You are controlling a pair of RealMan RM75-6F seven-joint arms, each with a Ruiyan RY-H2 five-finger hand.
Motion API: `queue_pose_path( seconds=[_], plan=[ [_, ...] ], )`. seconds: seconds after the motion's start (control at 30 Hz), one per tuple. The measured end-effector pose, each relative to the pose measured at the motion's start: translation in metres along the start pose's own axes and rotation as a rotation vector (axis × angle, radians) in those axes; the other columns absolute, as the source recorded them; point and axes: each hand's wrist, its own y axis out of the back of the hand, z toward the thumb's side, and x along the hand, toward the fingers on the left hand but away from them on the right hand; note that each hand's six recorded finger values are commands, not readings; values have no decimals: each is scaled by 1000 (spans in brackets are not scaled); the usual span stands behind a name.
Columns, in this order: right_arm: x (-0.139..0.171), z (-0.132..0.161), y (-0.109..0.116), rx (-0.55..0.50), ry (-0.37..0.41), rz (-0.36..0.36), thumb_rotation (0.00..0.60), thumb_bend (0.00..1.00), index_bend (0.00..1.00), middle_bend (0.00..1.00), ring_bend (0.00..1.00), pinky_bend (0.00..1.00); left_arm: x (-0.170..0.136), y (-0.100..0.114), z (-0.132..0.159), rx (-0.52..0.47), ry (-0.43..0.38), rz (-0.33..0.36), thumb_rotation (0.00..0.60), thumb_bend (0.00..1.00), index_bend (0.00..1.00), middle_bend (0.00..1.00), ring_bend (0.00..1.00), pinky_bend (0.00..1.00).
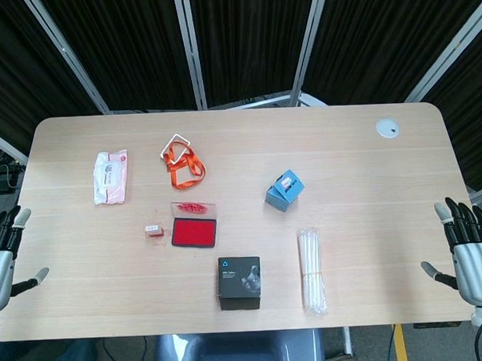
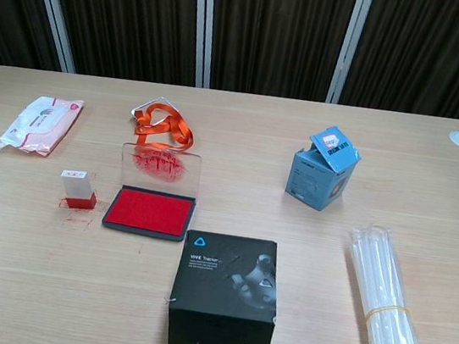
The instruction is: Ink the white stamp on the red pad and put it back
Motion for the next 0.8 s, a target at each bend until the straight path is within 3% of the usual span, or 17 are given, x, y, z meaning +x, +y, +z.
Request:
queue_pose_path(
  seconds=[0.23, 0.3, 0.37, 0.47, 0.57, 0.8],
  plan=[
    [1, 0, 0, -2, 0, 1, 600, 0, 0, 0, 0, 0, -1, -2, -2, 2, 4, -11, 600, 0, 0, 0, 0, 11],
    [1, 1, -1, -4, 2, 6, 600, 0, 0, 0, 0, 0, 0, -2, -2, -7, -1, -22, 600, 0, 0, 0, 92, 187],
    [1, 3, 0, -9, 6, 6, 600, 0, 0, 0, 0, 0, 3, -3, 0, -23, -16, -26, 600, 0, 0, 0, 389, 530],
    [1, 3, 0, -17, 5, 7, 600, 0, 0, 0, 0, 0, 12, -8, 3, -38, -49, -25, 600, 0, 0, 0, 687, 756],
    [0, 1, 0, -17, 0, 12, 600, 0, 0, 0, 0, 0, 23, -21, 12, -55, -80, -44, 600, 0, 0, 0, 769, 821],
    [-5, -7, -2, -35, -23, 31, 600, 0, 0, 0, 0, 0, 55, -61, 58, -81, -143, -134, 600, 5, 0, 9, 791, 839]
  ],
)
